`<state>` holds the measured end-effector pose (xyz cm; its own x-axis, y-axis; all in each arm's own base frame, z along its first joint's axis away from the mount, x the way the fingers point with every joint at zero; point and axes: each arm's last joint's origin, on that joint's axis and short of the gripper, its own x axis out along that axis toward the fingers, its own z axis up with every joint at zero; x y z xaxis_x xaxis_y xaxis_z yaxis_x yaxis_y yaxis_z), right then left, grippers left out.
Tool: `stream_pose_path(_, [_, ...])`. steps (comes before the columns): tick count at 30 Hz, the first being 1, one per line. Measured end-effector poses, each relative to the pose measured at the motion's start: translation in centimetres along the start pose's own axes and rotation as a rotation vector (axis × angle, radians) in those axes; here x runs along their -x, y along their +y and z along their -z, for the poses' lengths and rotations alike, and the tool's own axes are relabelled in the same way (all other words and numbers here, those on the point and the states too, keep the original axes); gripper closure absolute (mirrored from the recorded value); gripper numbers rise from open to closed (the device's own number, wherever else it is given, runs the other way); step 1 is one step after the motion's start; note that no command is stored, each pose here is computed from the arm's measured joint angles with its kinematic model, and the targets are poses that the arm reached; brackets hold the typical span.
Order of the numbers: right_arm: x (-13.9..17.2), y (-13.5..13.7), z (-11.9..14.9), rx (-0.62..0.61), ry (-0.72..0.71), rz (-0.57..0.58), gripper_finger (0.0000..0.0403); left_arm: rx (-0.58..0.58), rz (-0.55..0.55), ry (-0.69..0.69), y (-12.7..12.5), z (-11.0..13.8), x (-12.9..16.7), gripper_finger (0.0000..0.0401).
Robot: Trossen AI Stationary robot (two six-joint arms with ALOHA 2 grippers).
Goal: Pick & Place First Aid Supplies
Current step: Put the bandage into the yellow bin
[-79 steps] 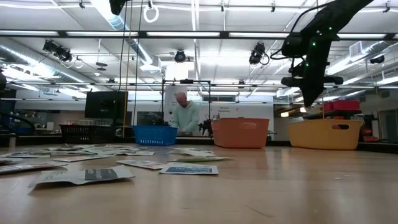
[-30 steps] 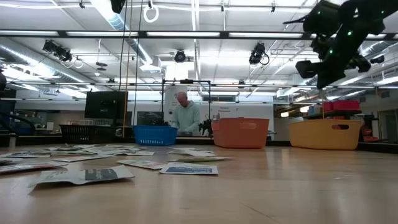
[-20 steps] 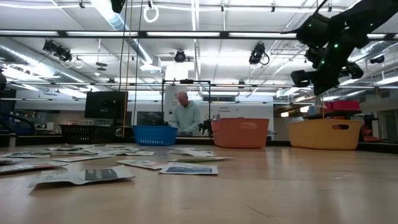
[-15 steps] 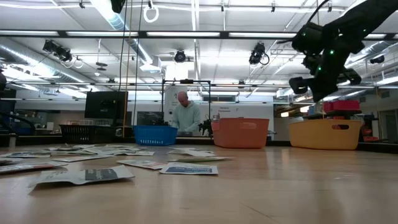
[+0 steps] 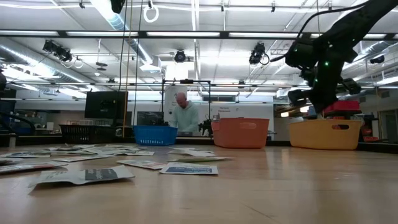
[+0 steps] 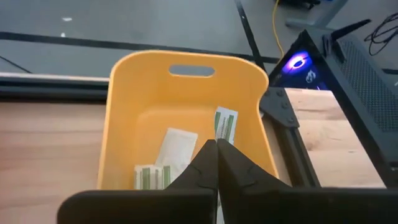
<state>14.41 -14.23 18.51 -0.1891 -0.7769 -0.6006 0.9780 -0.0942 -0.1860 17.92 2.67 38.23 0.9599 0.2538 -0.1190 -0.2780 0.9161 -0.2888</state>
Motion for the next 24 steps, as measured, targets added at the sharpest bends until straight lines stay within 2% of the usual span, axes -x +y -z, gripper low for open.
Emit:
stream_pose_path(13, [-1.2,-0.8,1.8,-0.052,0.088,0.008,0.0399,0.000,0.000,0.000,0.0,0.0,0.0,0.0222])
stream_pose_path(20, [-1.2,-0.7,1.5,-0.069,0.057,0.015,0.0380,0.000,0.000,0.000,0.0,0.0,0.0,0.0222])
stream_pose_path(24, [-1.2,-0.7,1.5,-0.067,0.051,0.011,0.0356,0.000,0.000,0.000,0.0,0.0,0.0,0.0222])
